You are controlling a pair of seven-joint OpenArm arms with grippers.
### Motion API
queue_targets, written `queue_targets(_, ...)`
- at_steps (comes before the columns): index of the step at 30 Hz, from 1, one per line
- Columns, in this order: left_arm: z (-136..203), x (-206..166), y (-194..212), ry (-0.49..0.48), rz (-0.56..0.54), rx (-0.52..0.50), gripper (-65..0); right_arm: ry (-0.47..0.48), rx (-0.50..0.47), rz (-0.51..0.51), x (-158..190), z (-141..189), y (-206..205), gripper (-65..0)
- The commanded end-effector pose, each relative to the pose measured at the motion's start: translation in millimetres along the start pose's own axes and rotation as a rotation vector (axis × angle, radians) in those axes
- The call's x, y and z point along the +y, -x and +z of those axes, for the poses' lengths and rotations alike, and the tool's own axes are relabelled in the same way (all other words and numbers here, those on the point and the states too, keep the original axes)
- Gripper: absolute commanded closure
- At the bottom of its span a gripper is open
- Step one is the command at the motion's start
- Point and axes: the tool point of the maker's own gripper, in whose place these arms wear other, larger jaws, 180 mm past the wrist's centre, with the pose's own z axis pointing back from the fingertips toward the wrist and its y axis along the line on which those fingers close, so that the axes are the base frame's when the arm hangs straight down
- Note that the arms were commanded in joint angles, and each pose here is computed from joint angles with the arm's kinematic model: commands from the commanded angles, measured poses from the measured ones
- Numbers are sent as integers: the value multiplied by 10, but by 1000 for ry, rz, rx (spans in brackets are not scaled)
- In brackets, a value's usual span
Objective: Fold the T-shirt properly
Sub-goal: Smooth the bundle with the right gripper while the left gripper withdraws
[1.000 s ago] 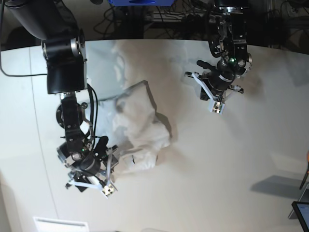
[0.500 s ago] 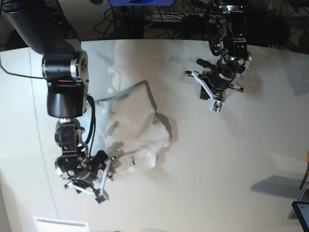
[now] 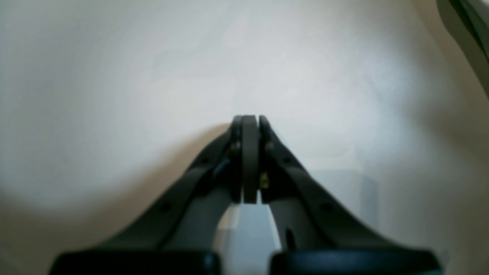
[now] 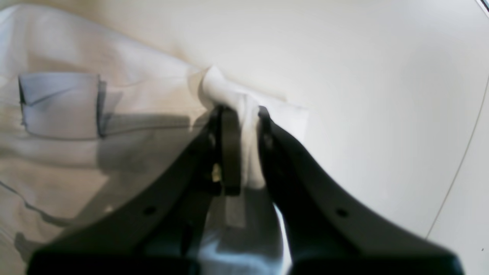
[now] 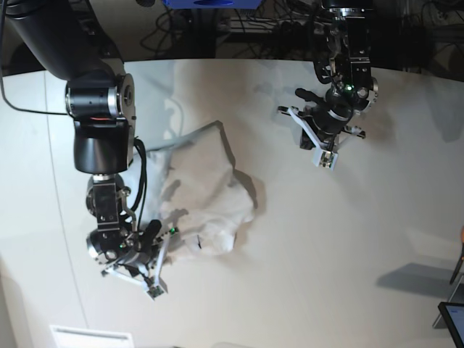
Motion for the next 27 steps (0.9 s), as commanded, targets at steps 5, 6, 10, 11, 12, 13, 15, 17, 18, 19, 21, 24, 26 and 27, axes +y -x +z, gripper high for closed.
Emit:
queue_targets(5,18,26,-19,-6,-9,1,0,76,-97,13,-263,212,-424,-28)
queue_targets(6,18,26,-19,-6,-9,1,0,88,-98,15,-301,249,-450,-28)
queue_targets(10,17,34,-33,-8,-11,-1,0,129,-121,26,-413,393,-587,-28)
queue_targets(11,17,34,-33,-8,-11,-1,0,139,-127,27,-437,425,-620,-28)
queue_targets(12,17,34,-33,-8,-11,-1,0,147,-132,29,-463,452,-658,-28)
queue_targets(13,17,34,-33,-8,-11,-1,0,153,-133,30,-489,471,-682,-28)
queue_targets(15,17,35,-32,-9,-12,-1,0,172,-119,31,-584,501,-642,-28)
queue_targets(17,16,41,-37,-11,-14,-1,0,181,-118,32,-629,516,-637,-26)
queue_targets(18,16,41,-37,-11,-14,-1,0,184,-118,32,-647,522,-637,-26)
queue_targets(19,14,43,-31,-12,-15,1,0,185,-118,31,-650,523,-636,-26)
queue_targets(21,-7,49,19,-11,-10,16,0,205,-120,-11,-790,570,-576,-25)
queue_targets(24,-59,47,112,-4,3,41,0,233,-122,-88,-1013,658,-511,-12)
queue_targets(26,-78,41,153,0,10,51,0,240,-123,-117,-1081,680,-478,-10)
queue_targets(27,-84,41,168,1,12,56,0,241,-123,-125,-1100,683,-461,-10)
